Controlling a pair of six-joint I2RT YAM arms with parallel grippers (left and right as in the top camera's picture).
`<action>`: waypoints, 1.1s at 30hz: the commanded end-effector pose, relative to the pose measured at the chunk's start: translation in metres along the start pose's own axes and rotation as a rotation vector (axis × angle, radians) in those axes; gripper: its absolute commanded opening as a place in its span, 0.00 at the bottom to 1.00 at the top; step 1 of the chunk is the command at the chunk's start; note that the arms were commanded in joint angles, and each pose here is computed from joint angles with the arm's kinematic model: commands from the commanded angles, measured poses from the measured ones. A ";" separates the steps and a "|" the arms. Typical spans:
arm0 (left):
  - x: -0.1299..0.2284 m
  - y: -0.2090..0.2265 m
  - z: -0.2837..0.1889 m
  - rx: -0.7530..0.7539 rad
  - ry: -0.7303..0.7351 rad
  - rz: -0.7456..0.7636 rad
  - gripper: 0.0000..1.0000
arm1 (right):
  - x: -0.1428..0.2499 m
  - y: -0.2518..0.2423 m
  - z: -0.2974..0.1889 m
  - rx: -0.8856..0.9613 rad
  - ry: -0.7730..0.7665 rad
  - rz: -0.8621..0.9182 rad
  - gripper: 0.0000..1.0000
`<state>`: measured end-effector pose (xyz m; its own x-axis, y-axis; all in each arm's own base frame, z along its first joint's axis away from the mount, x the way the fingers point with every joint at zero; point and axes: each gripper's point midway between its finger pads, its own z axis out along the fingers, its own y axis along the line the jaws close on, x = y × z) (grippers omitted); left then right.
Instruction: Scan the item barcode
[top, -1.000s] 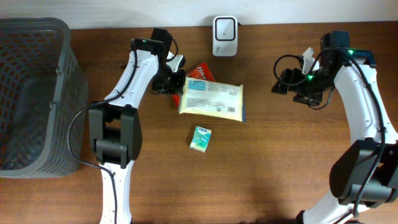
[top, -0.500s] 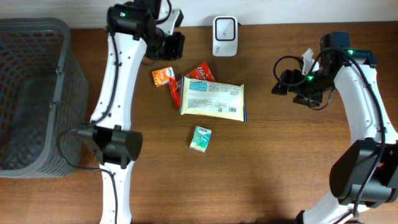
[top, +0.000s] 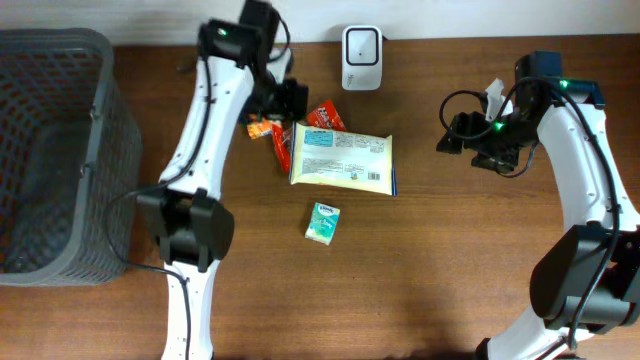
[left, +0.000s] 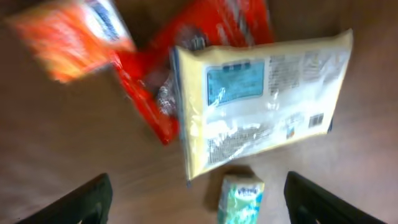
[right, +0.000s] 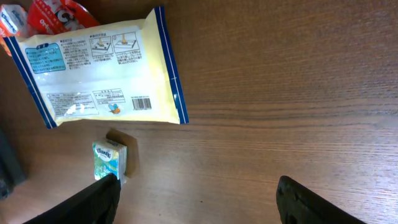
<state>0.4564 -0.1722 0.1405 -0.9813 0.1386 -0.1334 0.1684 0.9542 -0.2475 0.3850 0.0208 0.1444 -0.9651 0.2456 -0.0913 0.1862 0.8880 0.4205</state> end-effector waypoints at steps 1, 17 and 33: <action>0.026 -0.027 0.051 0.199 0.127 0.027 0.78 | 0.003 0.003 0.002 -0.011 0.012 -0.024 0.81; 0.049 -0.004 0.103 0.074 0.181 0.017 0.81 | 0.002 0.003 0.002 -0.012 0.012 -0.024 0.81; 0.049 -0.033 0.117 0.274 0.166 0.017 0.33 | 0.003 0.003 0.002 -0.011 0.014 -0.023 0.81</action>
<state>0.4145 -0.2242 0.0302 -0.9769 0.2131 0.0146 0.1814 0.8638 -0.4700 0.3843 0.0210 0.1443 -0.9675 0.2351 -0.0928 0.1761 0.8905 0.4195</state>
